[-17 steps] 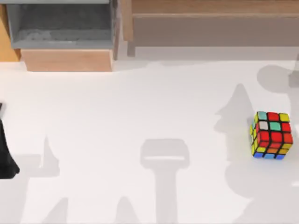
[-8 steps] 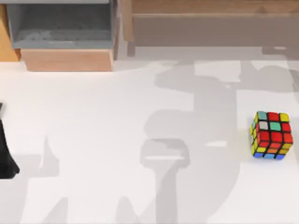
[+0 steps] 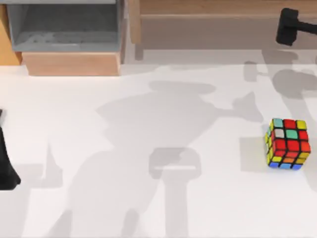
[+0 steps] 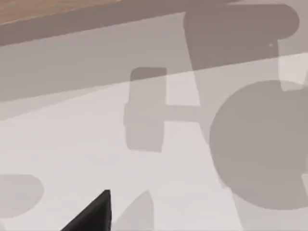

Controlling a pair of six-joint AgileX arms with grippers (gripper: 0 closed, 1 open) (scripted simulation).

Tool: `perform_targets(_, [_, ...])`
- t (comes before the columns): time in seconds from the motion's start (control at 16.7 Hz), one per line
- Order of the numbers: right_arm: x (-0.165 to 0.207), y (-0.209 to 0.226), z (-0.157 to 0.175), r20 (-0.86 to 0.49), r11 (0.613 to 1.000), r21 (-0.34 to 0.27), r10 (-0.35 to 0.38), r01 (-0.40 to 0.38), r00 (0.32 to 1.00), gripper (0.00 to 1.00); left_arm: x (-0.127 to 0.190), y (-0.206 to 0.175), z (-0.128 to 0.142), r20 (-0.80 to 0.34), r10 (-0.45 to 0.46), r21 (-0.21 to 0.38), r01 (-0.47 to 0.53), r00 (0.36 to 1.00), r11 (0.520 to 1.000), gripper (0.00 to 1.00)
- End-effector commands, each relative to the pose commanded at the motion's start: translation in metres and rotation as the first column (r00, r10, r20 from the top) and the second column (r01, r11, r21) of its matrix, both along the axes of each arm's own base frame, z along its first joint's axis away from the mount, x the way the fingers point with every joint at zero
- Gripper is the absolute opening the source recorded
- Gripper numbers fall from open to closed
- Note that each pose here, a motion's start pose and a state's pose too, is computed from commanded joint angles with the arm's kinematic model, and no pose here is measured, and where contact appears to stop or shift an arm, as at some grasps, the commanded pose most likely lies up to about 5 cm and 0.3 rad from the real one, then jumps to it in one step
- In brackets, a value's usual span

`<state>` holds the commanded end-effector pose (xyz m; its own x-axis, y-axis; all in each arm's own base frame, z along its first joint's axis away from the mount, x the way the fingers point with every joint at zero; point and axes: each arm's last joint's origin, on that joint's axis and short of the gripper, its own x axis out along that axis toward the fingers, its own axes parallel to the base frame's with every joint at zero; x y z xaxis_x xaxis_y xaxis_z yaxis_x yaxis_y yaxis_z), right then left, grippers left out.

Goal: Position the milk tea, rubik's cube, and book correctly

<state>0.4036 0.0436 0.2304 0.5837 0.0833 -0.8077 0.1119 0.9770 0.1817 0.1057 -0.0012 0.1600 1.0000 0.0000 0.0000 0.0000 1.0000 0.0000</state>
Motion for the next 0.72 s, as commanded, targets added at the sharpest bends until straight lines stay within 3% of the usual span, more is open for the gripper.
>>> perform_targets(0.18, [-0.025, 0.021, -0.01, -0.279, 0.999, -0.03, 0.017, -0.027, 0.96, 1.0, 0.0, 0.0, 0.0, 0.0, 0.0, 0.0, 0.0, 1.0, 1.0, 1.0])
perform_targets(0.36, [-0.045, 0.035, -0.015, -0.467, 0.996, -0.061, 0.023, -0.058, 0.884, 1.0, 0.0, 0.0, 0.0, 0.0, 0.0, 0.0, 0.0, 1.0, 1.0, 1.0])
perform_targets(0.54, [-0.059, 0.043, -0.016, -0.564, 0.994, -0.079, 0.023, -0.082, 0.826, 1.0, 0.0, 0.0, 0.0, 0.0, 0.0, 0.0, 0.0, 1.0, 1.0, 1.0])
perform_targets(0.72, [-0.062, 0.045, -0.017, -0.584, 0.993, -0.083, 0.023, -0.088, 0.812, 1.0, 0.0, 0.0, 0.0, 0.0, 0.0, 0.0, 0.0, 1.0, 1.0, 1.0])
